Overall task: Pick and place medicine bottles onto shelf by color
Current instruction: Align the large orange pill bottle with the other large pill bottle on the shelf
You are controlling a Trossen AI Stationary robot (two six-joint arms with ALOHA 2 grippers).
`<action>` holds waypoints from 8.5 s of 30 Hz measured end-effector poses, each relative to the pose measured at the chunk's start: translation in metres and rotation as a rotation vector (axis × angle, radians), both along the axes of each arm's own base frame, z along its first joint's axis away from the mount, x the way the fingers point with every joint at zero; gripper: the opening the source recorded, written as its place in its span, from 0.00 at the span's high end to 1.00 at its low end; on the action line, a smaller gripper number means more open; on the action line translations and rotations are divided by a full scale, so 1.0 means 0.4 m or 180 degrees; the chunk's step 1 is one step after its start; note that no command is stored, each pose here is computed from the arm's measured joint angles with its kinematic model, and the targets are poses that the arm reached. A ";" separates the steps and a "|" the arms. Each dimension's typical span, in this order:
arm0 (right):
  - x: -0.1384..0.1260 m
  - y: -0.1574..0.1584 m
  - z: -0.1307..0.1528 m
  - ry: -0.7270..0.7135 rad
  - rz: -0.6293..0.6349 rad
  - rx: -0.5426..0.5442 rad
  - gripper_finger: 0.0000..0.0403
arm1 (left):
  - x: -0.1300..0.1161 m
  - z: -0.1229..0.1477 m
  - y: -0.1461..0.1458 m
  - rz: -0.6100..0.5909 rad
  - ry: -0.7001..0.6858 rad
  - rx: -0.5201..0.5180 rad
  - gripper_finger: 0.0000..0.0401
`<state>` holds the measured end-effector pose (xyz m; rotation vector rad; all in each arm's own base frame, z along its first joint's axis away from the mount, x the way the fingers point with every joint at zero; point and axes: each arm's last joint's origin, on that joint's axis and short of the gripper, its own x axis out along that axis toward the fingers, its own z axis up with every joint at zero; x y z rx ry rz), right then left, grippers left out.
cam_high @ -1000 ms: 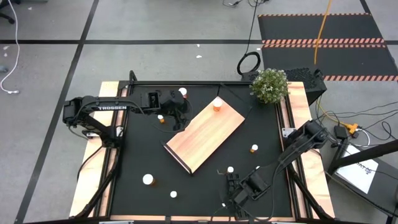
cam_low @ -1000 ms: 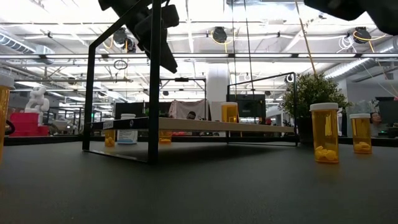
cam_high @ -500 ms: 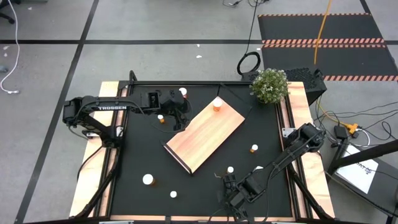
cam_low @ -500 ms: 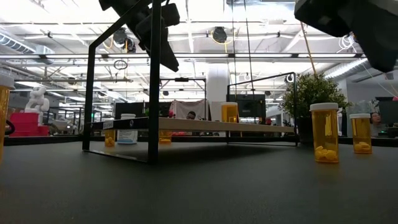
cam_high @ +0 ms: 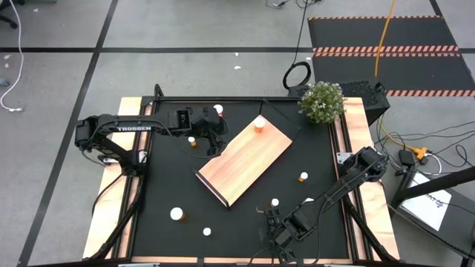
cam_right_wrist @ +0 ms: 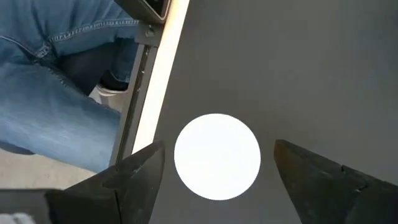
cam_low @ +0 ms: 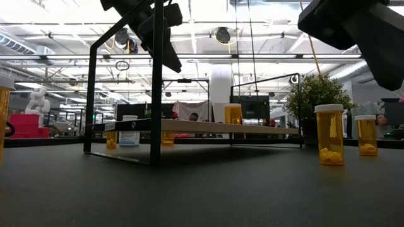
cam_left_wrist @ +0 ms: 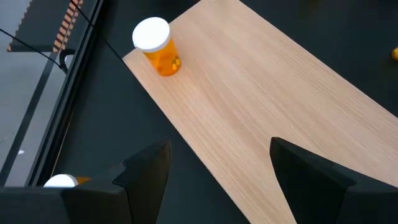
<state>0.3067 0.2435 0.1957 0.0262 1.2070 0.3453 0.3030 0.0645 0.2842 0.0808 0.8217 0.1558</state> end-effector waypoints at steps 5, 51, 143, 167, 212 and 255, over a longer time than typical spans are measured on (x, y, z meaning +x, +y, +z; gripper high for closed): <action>0.000 0.000 0.000 -0.0015 0.0046 -0.0020 0.29 | 0.000 0.000 0.000 0.0001 -0.0001 0.0001 0.32; -0.030 -0.172 0.182 -0.0654 -0.0650 0.0146 0.49 | 0.000 0.000 0.000 -0.0039 0.0005 0.0037 0.32; -0.042 -0.821 0.102 -0.0154 -0.1802 -0.0717 0.47 | 0.004 0.000 -0.015 -0.0085 -0.0003 0.0018 0.32; -0.052 -0.810 0.143 -0.0284 -0.2036 -0.0654 0.47 | 0.004 0.000 -0.015 -0.0074 -0.0003 0.0007 0.32; -0.111 -0.847 0.139 -0.0777 0.0213 -0.0642 0.47 | 0.016 0.009 -0.035 -0.0189 -0.0156 0.0063 0.32; -0.096 -0.883 0.112 -0.0640 0.0345 -0.1173 0.39 | 0.015 0.008 -0.035 -0.0190 -0.0149 0.0061 0.32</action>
